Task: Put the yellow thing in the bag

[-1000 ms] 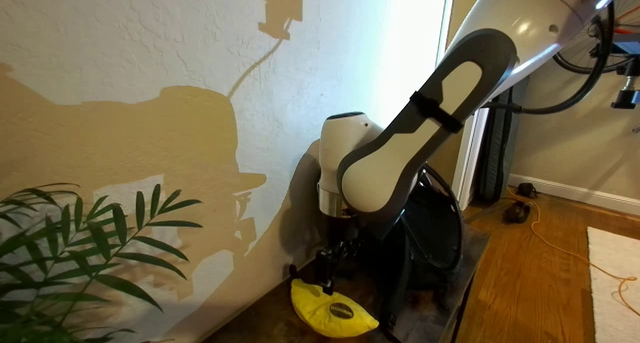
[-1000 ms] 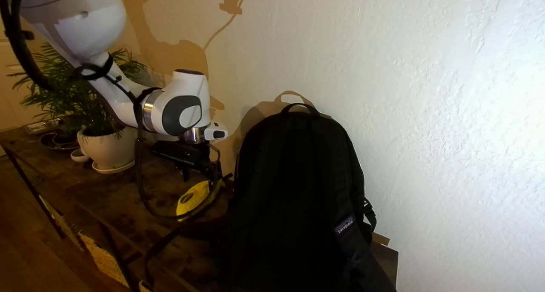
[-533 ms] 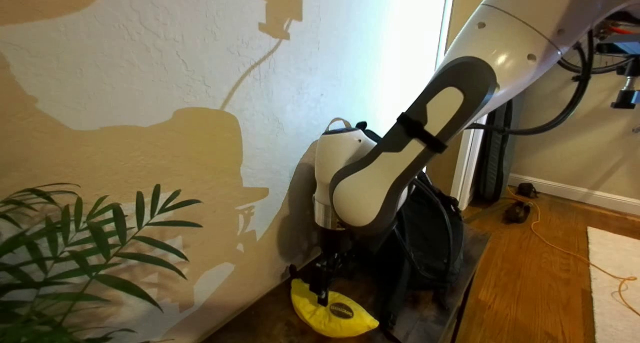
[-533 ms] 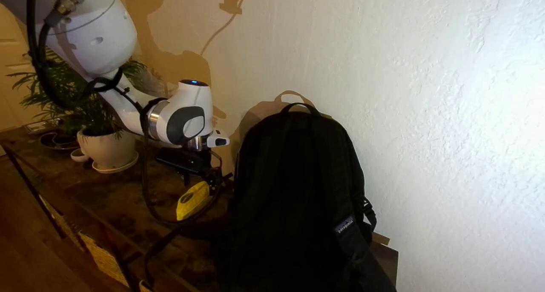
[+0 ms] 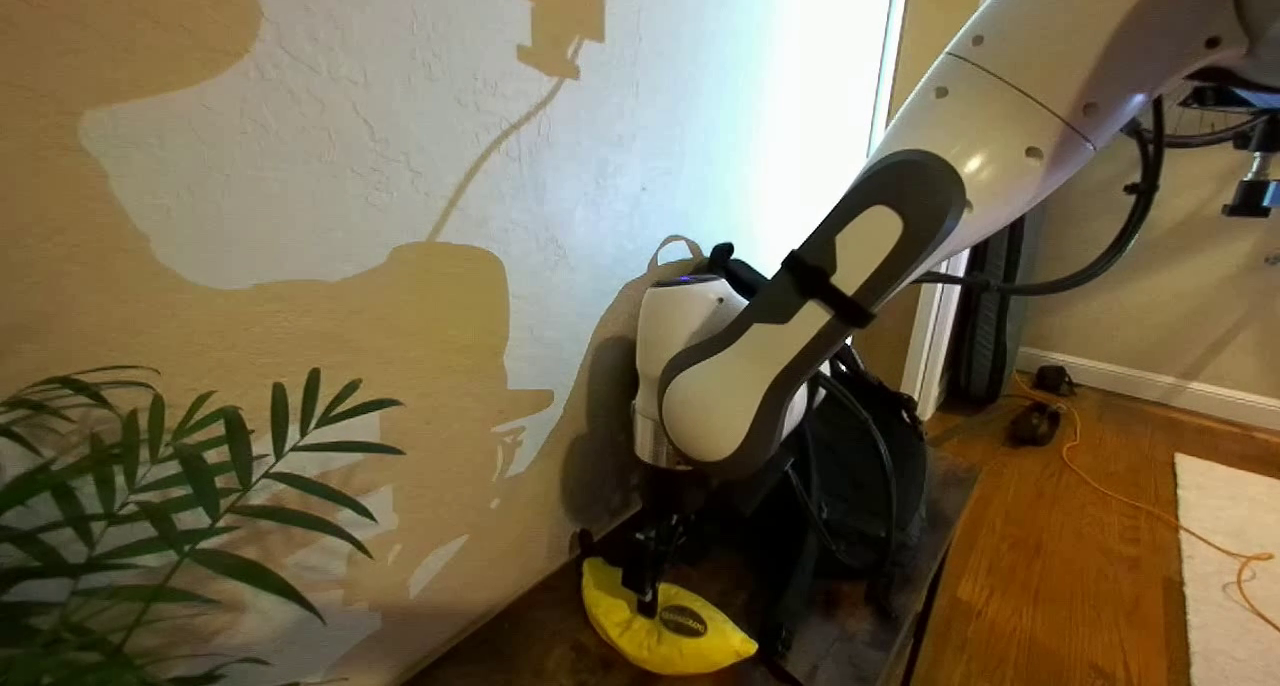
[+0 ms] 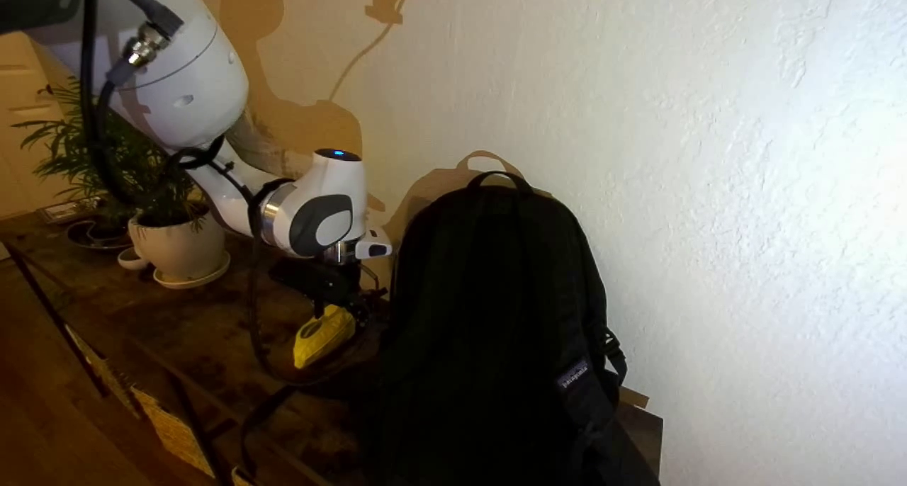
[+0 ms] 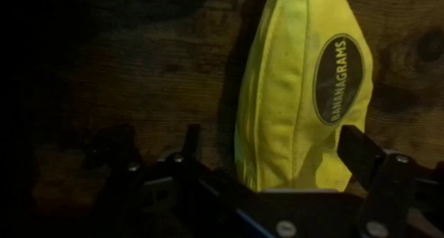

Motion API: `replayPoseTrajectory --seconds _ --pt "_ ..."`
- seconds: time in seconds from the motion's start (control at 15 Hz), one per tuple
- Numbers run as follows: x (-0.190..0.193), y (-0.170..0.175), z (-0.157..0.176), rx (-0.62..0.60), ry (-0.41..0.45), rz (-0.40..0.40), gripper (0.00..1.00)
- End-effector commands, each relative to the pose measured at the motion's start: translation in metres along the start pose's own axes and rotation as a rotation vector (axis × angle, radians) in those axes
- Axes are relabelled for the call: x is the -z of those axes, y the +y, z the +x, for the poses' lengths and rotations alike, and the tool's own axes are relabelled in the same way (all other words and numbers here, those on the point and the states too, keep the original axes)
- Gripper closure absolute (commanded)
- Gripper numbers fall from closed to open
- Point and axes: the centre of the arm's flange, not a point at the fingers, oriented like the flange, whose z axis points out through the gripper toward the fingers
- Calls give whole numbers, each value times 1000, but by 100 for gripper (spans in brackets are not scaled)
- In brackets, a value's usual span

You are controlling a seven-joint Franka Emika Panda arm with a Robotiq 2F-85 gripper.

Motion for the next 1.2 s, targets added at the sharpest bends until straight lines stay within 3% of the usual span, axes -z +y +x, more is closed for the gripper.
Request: replayPoseTrajectory --seconds 0.0,0.93,1.07,1.13 --pt "-6 7 2 -12 -13 61 0" --pt "-18 8 -1 -22 -21 155 0" --pt "-19 9 -2 -21 -24 158 11" --pt "-20 9 -2 -18 -26 158 29"
